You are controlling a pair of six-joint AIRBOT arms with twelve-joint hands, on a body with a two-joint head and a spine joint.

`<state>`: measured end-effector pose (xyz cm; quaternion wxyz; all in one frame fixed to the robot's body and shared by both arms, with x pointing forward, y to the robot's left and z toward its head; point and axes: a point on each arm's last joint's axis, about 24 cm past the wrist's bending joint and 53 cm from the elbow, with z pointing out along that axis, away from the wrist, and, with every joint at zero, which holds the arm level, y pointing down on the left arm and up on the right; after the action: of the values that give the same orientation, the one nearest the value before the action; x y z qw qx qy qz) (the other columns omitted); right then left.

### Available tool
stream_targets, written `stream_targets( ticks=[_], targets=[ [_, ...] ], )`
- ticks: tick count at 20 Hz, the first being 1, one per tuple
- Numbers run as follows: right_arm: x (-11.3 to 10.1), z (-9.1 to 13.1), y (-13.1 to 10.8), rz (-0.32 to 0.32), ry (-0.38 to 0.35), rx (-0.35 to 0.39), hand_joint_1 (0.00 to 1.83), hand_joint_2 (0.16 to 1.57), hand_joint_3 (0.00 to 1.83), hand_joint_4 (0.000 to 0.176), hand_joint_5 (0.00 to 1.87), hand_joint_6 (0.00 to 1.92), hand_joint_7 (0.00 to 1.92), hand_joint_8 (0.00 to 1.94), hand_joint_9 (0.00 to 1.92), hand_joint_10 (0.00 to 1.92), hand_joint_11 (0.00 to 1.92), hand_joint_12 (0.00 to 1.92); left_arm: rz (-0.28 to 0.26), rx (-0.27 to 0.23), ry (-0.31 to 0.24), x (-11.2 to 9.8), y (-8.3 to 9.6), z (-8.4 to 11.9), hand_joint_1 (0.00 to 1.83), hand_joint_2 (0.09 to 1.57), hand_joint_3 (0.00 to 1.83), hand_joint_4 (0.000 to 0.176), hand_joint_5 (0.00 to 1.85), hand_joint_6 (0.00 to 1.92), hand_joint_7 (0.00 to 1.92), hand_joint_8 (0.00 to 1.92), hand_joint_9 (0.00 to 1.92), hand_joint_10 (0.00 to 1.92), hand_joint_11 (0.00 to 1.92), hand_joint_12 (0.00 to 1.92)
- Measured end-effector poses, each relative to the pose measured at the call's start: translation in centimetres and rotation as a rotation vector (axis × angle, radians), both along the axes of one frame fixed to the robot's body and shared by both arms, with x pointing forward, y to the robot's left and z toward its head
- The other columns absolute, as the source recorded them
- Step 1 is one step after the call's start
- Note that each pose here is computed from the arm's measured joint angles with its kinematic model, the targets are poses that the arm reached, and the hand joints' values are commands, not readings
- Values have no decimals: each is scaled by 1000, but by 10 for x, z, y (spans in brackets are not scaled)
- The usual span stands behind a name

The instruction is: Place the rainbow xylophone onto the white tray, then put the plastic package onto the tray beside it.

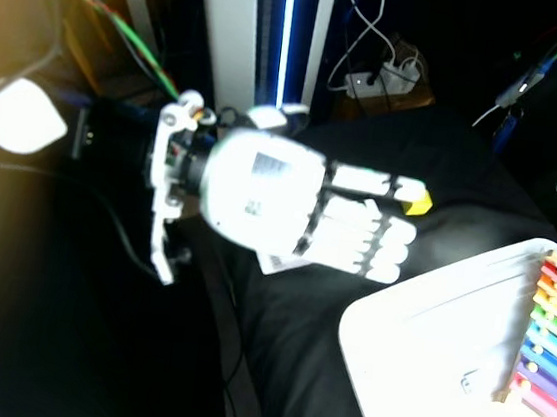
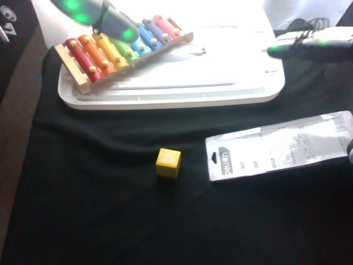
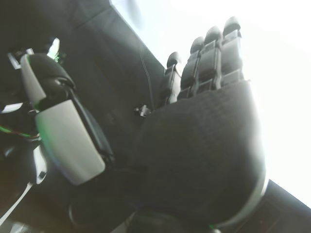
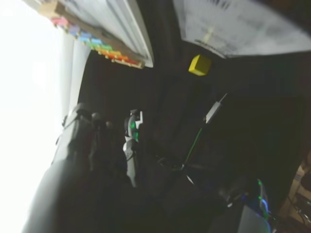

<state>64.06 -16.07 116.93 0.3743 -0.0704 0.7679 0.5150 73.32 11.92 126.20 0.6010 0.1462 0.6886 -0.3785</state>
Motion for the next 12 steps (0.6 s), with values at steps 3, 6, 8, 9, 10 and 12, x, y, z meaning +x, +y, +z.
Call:
stream_targets(
  ticks=[3, 6, 8, 9, 10, 12],
  targets=[
    [1, 6, 24, 50, -31, -41, 661, 618, 15, 99, 0, 0, 30, 9, 27, 10, 37, 33, -28, 3, -8, -16, 8, 1, 703, 683, 0, 176, 0, 0, 0, 0, 0, 0, 0, 0],
    [-7, -16, 30, 92, -21, -128, 599, 623, 4, 69, 0, 0, 44, 9, 64, 19, 186, 106, -7, 37, -3, -17, 16, -5, 708, 702, 0, 167, 0, 0, 0, 0, 0, 0, 15, 7],
    [-5, -20, 26, 83, 10, -135, 585, 607, 0, 75, 0, 0, 62, 2, 119, 2, 235, 395, -13, 38, 1, -21, 16, -7, 733, 711, 1, 153, 0, 0, 0, 0, 0, 0, 3, 1],
    [-4, -25, 23, 77, 18, -154, 563, 610, 0, 83, 0, 0, 61, 0, 116, 1, 128, 608, -23, 43, 2, -24, 15, -9, 741, 695, 0, 170, 0, 0, 0, 0, 0, 0, 0, 0],
    [-5, -32, 21, 81, 17, -191, 522, 617, 0, 88, 0, 0, 63, 0, 108, 5, 50, 820, -35, 51, 9, -28, 11, -14, 729, 684, 0, 172, 0, 0, 0, 0, 0, 0, 0, 0],
    [-6, -36, 21, 88, 21, -206, 499, 631, 0, 84, 0, 0, 77, 2, 123, 6, 1, 965, -40, 55, 17, -31, 11, -18, 719, 669, 0, 175, 0, 0, 0, 0, 0, 0, 0, 0]
  ],
)
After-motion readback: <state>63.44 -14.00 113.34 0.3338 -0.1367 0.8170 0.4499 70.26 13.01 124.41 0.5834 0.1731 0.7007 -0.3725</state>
